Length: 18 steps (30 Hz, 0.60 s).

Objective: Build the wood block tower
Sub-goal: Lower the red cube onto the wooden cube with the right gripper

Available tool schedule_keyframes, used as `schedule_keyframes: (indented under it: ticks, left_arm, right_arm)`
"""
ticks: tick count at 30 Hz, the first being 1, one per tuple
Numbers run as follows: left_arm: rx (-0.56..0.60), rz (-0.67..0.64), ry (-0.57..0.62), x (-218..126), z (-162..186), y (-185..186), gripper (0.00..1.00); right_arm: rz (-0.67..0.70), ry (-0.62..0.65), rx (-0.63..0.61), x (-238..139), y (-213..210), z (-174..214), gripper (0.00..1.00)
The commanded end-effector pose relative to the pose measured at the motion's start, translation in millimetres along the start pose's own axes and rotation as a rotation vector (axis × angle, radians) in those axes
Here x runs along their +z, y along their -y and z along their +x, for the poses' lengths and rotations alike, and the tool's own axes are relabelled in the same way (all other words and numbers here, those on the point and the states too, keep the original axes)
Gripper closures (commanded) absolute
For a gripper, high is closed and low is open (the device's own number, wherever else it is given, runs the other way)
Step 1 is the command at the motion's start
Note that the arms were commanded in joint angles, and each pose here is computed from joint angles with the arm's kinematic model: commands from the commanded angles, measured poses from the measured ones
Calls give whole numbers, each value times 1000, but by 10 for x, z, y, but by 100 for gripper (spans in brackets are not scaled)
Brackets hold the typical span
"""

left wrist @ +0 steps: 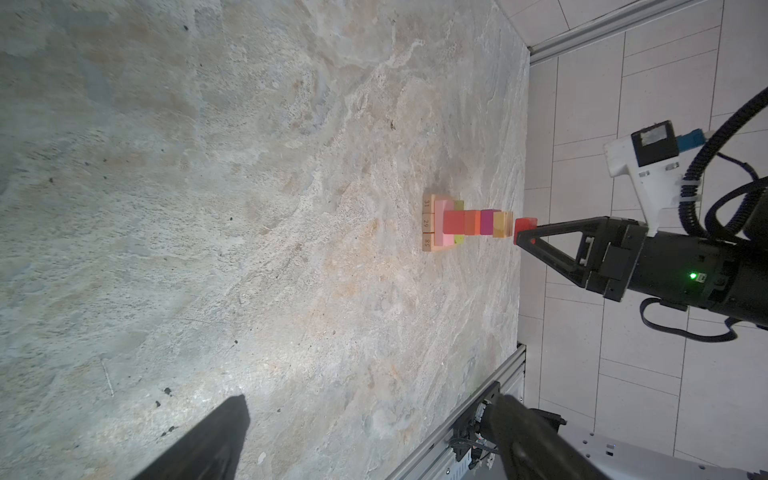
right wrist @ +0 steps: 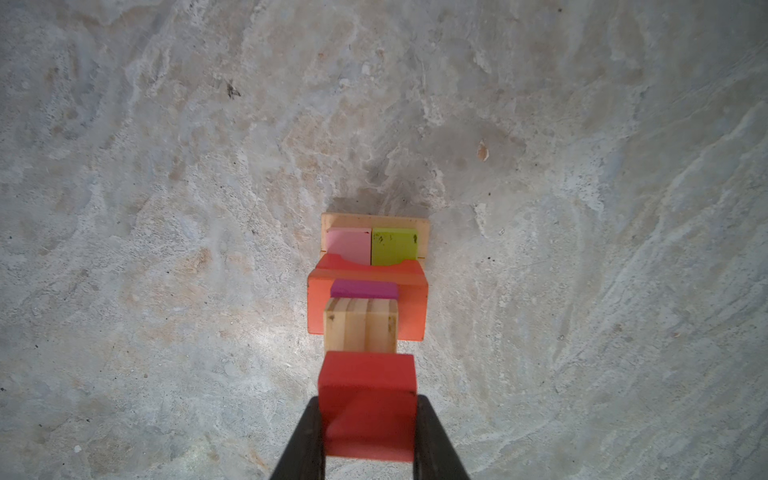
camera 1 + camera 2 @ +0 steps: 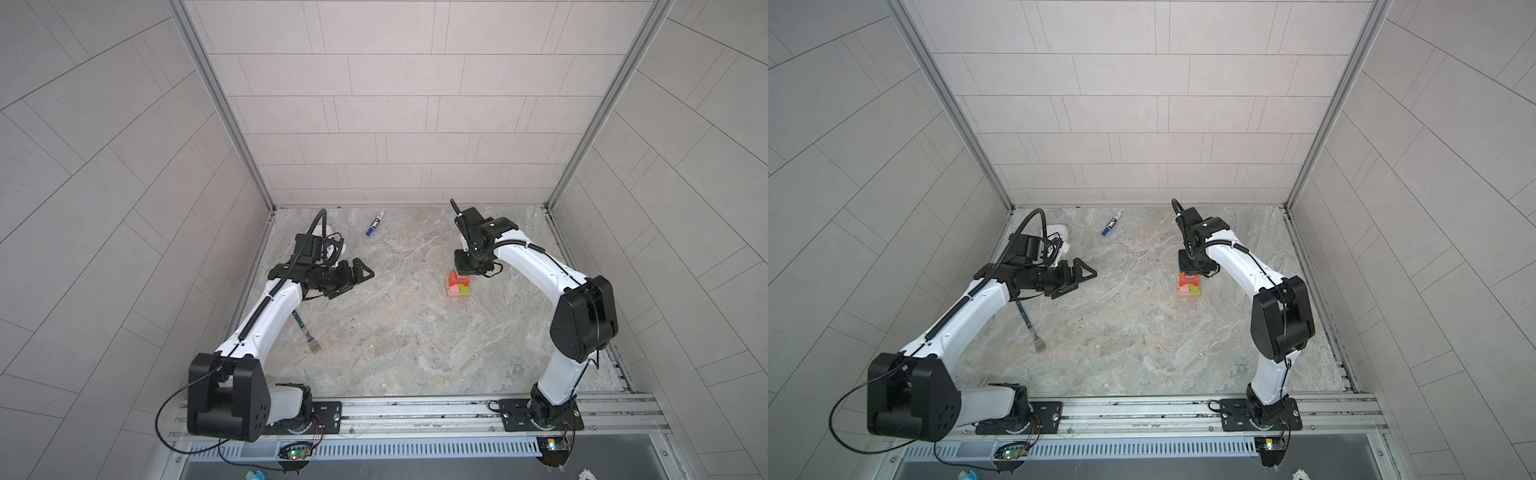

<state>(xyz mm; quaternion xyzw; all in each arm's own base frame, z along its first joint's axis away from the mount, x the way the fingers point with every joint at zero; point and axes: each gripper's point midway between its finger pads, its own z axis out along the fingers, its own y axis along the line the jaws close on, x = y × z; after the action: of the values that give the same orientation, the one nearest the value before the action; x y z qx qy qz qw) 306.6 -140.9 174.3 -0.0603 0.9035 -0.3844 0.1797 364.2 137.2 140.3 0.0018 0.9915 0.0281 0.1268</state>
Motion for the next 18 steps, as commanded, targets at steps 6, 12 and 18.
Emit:
schedule_keyframes:
  ticks: [6,12,18]
  left_arm:
    - [1,5,12,-33,0,6,2]
    - [0,5,11,-32,2,7,2]
    - [-2,4,12,-33,-4,-1,2]
  right_arm:
    - [19,-18,-8,91,44,4,76]
    - [16,-13,-5,100,34,-6,76]
    - [8,-16,-4,114,19,-2,76]
